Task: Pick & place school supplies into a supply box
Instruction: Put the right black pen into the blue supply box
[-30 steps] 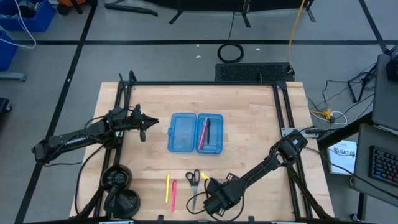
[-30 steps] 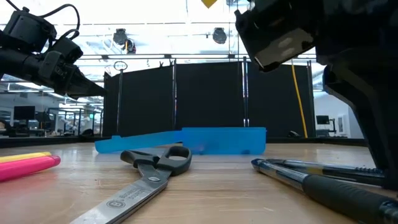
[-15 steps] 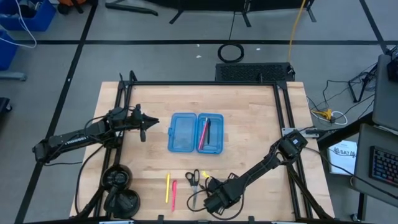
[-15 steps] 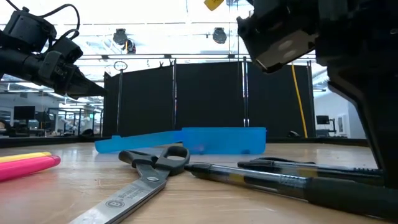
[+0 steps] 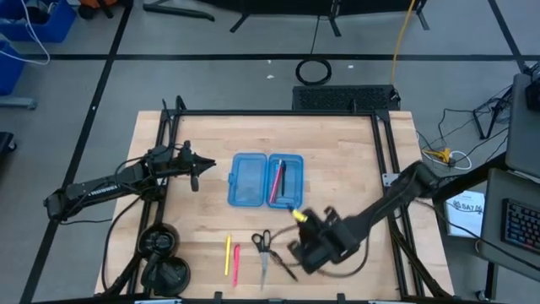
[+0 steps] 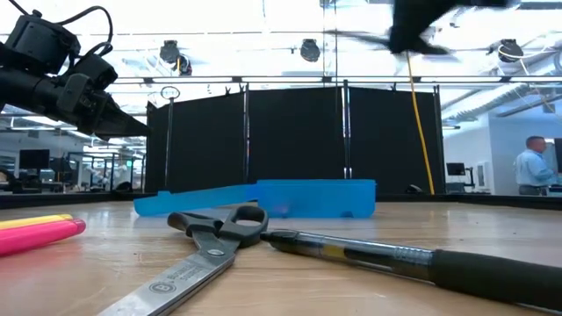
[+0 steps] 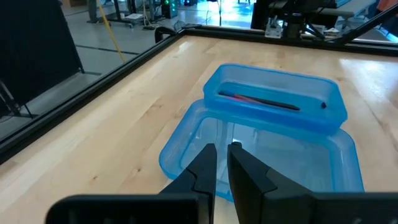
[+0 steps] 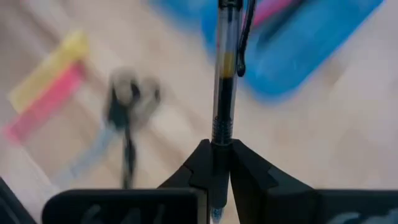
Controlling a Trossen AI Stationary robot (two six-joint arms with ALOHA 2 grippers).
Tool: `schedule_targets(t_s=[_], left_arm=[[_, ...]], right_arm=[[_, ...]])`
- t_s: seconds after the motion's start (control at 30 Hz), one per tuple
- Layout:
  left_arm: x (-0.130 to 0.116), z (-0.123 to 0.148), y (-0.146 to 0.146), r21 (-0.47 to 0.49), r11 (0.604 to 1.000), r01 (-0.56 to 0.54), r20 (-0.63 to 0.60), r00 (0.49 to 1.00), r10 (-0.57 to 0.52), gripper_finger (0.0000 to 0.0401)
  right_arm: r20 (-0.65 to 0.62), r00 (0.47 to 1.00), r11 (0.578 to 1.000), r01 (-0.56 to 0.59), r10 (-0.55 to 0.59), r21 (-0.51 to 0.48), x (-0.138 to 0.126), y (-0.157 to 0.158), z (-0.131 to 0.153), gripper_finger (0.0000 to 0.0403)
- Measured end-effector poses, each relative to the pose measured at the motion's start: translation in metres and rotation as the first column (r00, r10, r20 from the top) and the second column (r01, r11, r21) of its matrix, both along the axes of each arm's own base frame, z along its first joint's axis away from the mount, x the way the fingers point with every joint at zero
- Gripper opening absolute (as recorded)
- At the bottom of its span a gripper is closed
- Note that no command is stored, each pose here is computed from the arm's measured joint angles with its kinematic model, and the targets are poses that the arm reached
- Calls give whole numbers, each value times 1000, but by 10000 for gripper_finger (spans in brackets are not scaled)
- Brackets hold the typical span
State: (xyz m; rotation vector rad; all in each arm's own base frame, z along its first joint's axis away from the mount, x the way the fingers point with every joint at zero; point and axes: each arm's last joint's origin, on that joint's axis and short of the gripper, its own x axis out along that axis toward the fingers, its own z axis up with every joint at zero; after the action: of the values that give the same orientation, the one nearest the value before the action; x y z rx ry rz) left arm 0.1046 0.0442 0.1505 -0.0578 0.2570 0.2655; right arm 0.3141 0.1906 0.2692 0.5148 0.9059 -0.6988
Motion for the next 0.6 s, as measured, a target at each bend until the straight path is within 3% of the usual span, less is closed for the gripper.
schedule_targets(t_s=[0.27, 0.43, 0.6], left_arm=[[0, 0, 0, -5, 1000, -2, 2, 1000, 2, 42], [0, 0, 0, -26, 1000, -8, 11, 1000, 8, 42], [0, 1, 0, -16, 1000, -6, 14, 1000, 6, 42]], right_arm=[[140, 968, 978, 204, -209, 49, 19, -55, 26, 30], [52, 960, 958, 269, -274, 97, 37, -108, 22, 38], [51, 968, 958, 236, -247, 165, 60, -164, 10, 25]])
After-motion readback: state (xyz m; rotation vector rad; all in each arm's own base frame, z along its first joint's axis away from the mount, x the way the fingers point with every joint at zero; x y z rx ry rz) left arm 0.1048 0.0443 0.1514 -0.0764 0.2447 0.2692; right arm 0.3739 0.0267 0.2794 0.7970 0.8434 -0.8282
